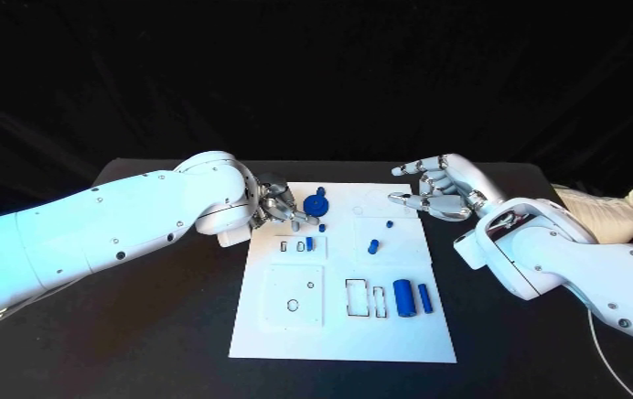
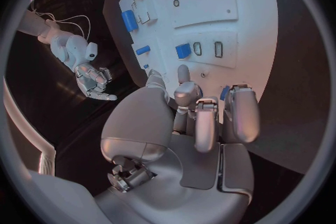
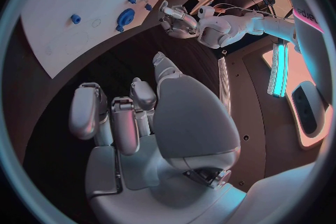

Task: Assemble the parts on the task board

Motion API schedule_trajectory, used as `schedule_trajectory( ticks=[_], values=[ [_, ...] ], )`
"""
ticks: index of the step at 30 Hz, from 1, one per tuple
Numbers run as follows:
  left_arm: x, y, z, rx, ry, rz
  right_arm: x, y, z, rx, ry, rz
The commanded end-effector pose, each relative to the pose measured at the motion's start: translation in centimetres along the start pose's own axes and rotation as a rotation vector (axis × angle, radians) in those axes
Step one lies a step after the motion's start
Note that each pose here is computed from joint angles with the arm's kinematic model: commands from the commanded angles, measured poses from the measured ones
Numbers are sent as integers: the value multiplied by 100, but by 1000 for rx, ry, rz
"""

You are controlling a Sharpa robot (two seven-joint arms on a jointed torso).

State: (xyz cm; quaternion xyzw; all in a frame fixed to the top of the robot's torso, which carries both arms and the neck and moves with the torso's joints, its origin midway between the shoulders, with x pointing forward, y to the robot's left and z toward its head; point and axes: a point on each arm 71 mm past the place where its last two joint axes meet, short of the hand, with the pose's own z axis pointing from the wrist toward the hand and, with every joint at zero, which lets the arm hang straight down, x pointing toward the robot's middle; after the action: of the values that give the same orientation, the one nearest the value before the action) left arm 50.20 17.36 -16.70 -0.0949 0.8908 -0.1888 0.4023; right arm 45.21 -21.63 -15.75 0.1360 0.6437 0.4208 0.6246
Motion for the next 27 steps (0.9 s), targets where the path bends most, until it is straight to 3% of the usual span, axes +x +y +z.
schedule_trajectory(
  ticks=[1, 11, 27],
  values=[
    [28, -30, 56, -46, 27, 85, 25, -7, 9, 13, 27, 4],
    [96, -121, 211, -70, 73, 132, 47, -16, 27, 18, 44, 3],
    [131, -196, 283, -71, 97, 155, 94, -8, 51, 16, 74, 10]
  ],
)
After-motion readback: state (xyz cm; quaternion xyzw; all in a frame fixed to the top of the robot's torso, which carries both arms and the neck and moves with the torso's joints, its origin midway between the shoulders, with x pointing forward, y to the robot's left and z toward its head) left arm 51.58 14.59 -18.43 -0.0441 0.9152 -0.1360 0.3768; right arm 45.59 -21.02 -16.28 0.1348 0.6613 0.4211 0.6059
